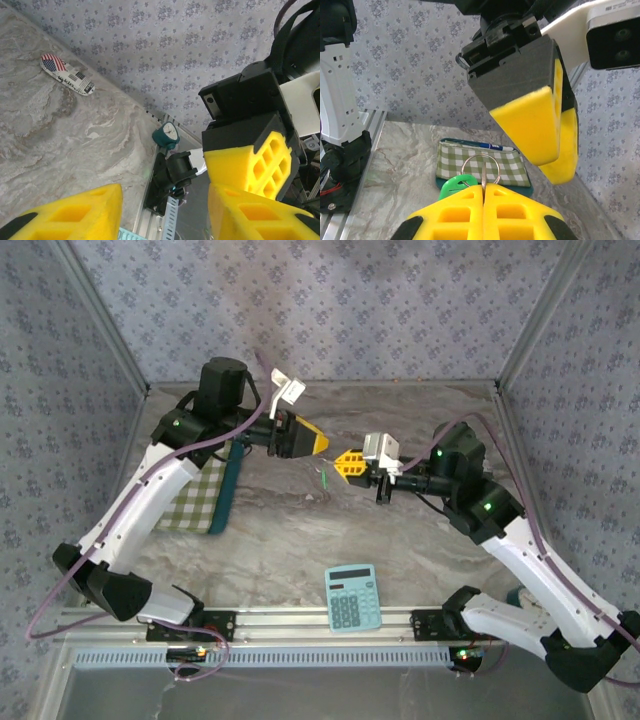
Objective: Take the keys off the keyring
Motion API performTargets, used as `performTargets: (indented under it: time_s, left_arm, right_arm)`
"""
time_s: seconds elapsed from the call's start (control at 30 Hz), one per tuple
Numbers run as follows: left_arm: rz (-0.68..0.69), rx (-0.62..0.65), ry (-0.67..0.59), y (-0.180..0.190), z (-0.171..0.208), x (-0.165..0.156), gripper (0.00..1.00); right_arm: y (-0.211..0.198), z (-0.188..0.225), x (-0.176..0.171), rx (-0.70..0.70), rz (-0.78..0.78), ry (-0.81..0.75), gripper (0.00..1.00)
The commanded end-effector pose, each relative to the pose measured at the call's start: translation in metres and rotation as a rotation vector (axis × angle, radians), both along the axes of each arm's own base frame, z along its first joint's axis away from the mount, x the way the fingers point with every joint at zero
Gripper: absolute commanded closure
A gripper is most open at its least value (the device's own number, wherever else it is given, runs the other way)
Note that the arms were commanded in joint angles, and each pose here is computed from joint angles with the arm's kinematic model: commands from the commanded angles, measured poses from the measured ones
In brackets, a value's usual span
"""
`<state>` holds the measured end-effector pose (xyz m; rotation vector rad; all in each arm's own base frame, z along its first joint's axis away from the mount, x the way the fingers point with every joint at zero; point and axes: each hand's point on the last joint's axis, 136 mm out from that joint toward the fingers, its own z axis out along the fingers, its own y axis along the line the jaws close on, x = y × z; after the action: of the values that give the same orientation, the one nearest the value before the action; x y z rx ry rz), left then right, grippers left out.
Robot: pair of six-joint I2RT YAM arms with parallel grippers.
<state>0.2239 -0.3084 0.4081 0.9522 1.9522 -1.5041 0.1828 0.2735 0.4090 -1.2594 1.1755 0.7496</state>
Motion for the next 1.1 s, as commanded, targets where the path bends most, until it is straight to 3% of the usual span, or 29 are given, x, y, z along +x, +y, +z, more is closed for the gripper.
performTargets:
  time_s: [0.0, 1.07]
  left_arm:
    - [-0.055, -0.006, -0.014, 0.002, 0.008, -0.014, 0.52]
    - [-0.12, 0.028, -0.001, -0.001, 0.002, -0.031, 0.52]
  right_arm:
    - [-0.003, 0.022, -0.006, 0.014, 0.018, -0.052, 1.0]
    - [-0.003, 0.02, -0.005, -0.029, 0.0, -0.076, 1.0]
